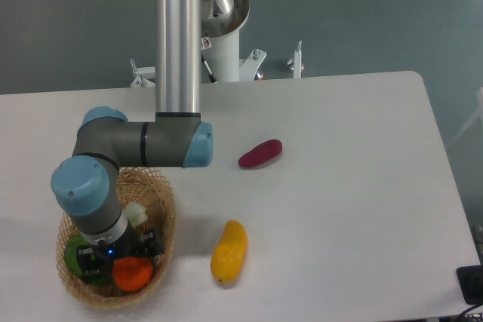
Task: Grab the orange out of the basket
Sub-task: 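Close the gripper around the orange inside the basket, then lift the held orange up out of the basket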
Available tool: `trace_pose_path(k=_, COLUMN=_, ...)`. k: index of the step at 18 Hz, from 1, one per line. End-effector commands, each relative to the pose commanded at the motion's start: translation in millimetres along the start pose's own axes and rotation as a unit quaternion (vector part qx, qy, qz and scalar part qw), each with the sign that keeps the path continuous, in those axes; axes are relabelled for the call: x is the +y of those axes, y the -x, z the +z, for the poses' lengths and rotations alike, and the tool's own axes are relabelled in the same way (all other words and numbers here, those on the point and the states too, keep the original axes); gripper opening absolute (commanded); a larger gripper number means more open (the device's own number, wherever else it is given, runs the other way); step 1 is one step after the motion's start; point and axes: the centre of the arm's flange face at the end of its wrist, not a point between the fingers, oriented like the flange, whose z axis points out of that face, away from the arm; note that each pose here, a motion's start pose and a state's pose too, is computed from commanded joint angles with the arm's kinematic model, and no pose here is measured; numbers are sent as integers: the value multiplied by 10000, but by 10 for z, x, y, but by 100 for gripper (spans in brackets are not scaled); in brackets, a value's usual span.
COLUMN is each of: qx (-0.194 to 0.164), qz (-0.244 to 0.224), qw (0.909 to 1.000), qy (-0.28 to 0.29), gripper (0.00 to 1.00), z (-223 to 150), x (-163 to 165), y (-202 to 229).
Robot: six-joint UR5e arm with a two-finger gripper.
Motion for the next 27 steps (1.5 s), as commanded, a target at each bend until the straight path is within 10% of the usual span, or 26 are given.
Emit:
trace_pose_path(k=19, qx=-40, qz=51, qw=9999, qy=-134, gripper=74, z=-173, x=-5, y=27)
trace_pose_path(k=27, qx=-52, qz=998, qw=9916, qy=-827, gripper=74, z=-1280, x=-86, y=249)
